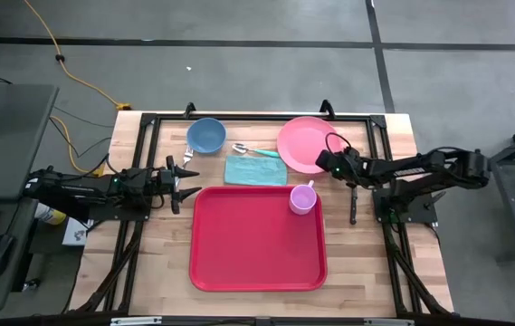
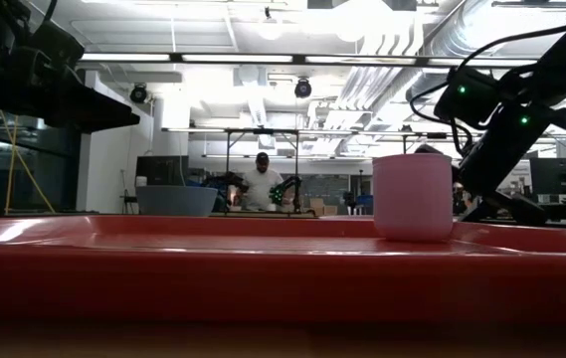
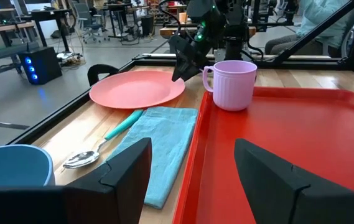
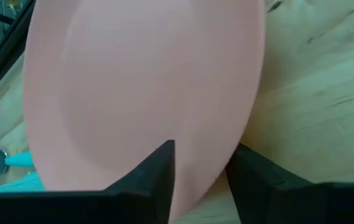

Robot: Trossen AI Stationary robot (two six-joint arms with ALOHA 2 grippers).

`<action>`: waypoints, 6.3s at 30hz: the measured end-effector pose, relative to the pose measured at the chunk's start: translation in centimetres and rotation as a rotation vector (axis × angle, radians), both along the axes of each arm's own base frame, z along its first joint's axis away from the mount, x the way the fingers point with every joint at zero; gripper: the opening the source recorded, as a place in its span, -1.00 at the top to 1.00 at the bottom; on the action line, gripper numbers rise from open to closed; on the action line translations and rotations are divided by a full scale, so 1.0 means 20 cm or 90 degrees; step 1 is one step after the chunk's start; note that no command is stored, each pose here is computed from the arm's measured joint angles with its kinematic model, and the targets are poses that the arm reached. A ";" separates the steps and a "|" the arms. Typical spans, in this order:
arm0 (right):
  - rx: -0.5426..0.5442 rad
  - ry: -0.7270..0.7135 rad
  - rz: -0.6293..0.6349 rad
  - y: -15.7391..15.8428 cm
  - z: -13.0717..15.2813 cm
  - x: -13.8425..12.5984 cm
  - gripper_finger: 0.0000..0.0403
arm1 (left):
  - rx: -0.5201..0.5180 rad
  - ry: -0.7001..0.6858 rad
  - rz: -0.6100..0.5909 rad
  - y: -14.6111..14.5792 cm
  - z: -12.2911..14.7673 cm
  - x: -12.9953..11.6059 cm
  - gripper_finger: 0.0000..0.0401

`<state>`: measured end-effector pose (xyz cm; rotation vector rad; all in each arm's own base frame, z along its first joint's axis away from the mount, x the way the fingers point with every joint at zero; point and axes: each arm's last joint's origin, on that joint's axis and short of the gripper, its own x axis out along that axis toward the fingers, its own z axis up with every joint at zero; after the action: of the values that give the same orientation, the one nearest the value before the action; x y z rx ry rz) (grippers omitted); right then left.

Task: Set up tray
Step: Put the pink plate on the red serving tray at the bottom of the pink mug

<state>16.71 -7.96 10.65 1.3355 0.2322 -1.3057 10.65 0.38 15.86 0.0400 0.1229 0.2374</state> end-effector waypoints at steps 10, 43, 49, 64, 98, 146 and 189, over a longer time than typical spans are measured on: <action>-0.012 0.010 0.006 0.00 0.00 0.00 0.93 | 0.000 0.000 0.000 0.00 0.00 0.00 -0.31; -0.132 -0.035 0.014 0.00 0.17 -0.04 0.99 | 0.000 0.000 0.000 0.00 0.00 0.00 -0.31; -0.173 -0.061 0.021 0.01 0.24 -0.06 0.99 | 0.000 0.000 0.000 0.00 0.00 0.00 -0.31; -0.351 -0.202 0.033 0.02 0.48 -0.10 1.00 | 0.000 0.000 0.000 0.00 0.00 0.00 -0.31; -0.158 -0.458 0.494 0.57 0.84 0.03 1.00 | -0.018 -0.005 0.007 0.00 0.00 0.00 -0.31; 0.154 -0.085 0.476 1.02 0.40 0.43 1.00 | -0.034 -0.009 0.004 0.00 0.00 0.00 -0.31; 0.166 0.104 0.475 0.96 0.33 0.33 0.62 | -0.032 -0.008 0.004 0.00 0.00 0.00 -0.31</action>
<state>23.29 11.19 17.22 1.1776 0.9439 -0.7568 10.65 0.38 15.87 -0.0117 0.1163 0.2401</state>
